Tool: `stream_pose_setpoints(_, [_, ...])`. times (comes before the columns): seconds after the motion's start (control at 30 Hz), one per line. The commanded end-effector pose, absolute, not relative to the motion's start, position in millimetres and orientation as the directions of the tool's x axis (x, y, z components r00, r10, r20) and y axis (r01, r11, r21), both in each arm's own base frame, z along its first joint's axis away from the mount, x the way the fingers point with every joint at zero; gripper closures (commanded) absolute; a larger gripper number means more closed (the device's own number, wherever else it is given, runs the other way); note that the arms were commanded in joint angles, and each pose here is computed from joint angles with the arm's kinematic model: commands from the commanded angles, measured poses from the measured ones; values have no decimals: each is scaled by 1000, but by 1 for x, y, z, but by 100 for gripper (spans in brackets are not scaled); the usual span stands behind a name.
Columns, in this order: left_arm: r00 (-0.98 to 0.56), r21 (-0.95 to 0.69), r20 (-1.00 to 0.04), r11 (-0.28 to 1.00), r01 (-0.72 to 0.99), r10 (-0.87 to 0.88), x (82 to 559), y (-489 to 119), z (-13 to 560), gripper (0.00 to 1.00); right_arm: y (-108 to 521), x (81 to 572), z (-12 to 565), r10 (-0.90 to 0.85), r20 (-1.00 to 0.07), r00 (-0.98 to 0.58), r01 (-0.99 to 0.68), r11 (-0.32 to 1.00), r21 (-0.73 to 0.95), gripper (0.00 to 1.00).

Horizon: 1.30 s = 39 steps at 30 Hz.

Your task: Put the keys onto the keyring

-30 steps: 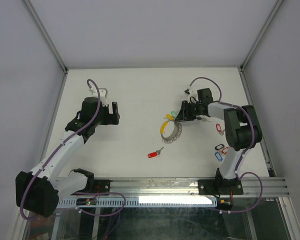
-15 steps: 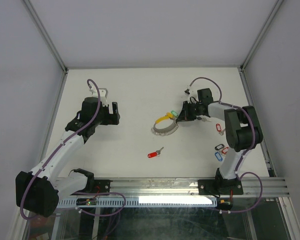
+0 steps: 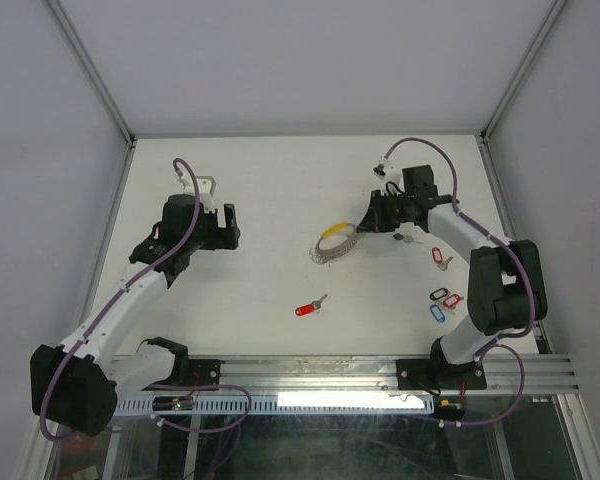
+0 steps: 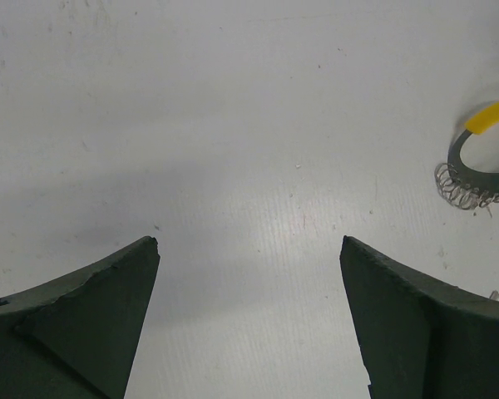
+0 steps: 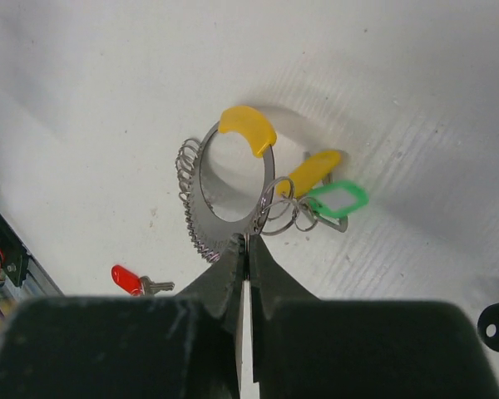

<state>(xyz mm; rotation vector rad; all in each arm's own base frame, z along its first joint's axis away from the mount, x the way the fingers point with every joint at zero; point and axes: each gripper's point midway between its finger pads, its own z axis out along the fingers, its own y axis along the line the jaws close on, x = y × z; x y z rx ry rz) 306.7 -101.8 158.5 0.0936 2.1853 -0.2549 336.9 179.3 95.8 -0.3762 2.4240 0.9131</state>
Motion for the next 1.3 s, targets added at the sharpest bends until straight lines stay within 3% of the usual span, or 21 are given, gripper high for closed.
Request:
stream_pose_setpoints(0.0, [-499,-180,-866,953,242,-37,312,-117,194,11,192,339,138,-141,-644,-752,-521,725,450,100])
stream_pose_setpoints(0.33, [-412,-283,-907,858,430,-93,304,-153,229,6,242,308,183,-297,-716,-632,-686,645,337,100])
stream_pose_setpoints(0.53, [-313,-312,-936,788,531,-161,295,-171,269,7,257,292,241,-271,-809,-522,-770,556,311,100])
stream_pose_setpoints(0.8, [-18,-144,-977,595,791,-213,242,-204,330,15,269,256,310,-206,-902,-380,-875,396,278,100])
stream_pose_setpoints(0.97, [155,40,-965,465,885,-213,212,-218,357,28,270,234,353,-104,-968,-226,-933,310,184,100])
stream_pose_setpoints(1.07, [195,104,-957,373,922,-214,199,-228,367,39,270,218,372,-40,-993,-112,-964,245,99,100])
stream_pose_setpoints(1.27, [258,187,-929,264,946,-264,182,-243,392,40,271,192,399,71,-993,93,-987,141,-82,100])
